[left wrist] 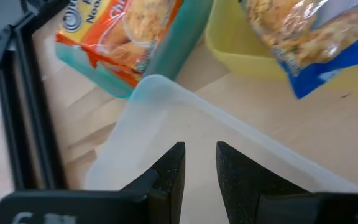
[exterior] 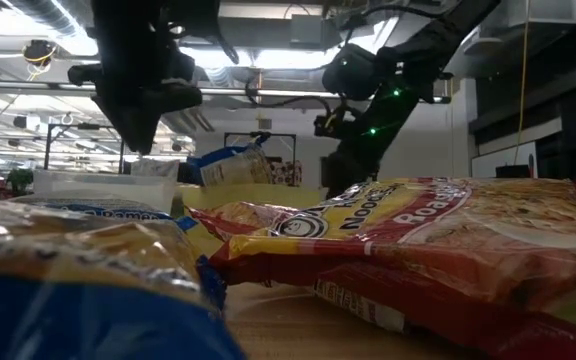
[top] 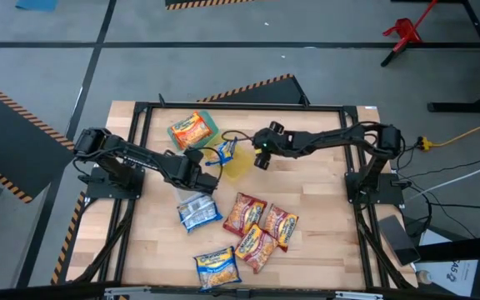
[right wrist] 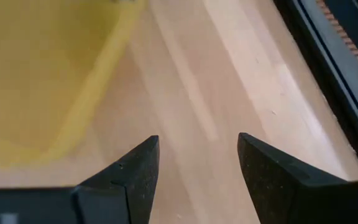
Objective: Sort Maruchan noodles
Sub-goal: Put the bottom blue noodle pack into the yellow bin
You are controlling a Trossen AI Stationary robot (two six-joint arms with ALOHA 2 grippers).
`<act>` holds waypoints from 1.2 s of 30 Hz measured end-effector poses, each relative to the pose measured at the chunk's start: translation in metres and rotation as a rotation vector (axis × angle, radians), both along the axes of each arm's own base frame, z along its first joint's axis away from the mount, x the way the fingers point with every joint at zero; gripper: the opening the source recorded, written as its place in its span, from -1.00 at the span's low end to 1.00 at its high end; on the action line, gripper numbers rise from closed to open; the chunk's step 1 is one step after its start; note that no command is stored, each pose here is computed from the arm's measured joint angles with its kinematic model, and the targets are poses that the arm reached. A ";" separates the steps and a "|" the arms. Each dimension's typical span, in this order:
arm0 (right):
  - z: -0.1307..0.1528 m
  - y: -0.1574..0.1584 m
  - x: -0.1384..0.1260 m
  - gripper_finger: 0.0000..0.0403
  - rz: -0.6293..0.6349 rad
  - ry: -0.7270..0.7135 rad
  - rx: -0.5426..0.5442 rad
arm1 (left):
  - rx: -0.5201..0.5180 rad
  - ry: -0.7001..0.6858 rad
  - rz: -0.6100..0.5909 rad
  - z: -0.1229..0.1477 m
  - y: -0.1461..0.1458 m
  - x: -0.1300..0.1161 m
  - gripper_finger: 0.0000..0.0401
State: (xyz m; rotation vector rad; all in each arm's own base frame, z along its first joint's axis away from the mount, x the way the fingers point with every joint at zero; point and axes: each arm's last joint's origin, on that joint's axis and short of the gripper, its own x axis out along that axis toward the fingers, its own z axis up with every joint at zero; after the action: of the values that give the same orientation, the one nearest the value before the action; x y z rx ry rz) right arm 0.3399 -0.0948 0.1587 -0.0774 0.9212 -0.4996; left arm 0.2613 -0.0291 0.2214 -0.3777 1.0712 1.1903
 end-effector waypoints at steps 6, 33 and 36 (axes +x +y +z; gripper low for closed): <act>0.000 0.009 0.004 0.03 0.044 -0.045 0.054 | -0.049 -0.081 -0.053 -0.023 -0.001 0.006 -0.58; 0.004 0.018 0.012 0.03 0.126 -0.130 0.094 | -0.102 -0.543 -0.441 -0.013 -0.024 0.058 -0.58; 0.004 0.018 0.012 0.03 0.126 -0.129 0.095 | 0.017 -0.509 -0.358 0.011 -0.027 0.049 -0.59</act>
State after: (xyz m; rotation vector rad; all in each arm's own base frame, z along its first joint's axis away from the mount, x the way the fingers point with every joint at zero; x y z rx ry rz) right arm 0.3514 -0.0766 0.1629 -0.0168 0.8065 -0.3396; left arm 0.3099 -0.0564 0.2322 -0.4263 0.6484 0.7273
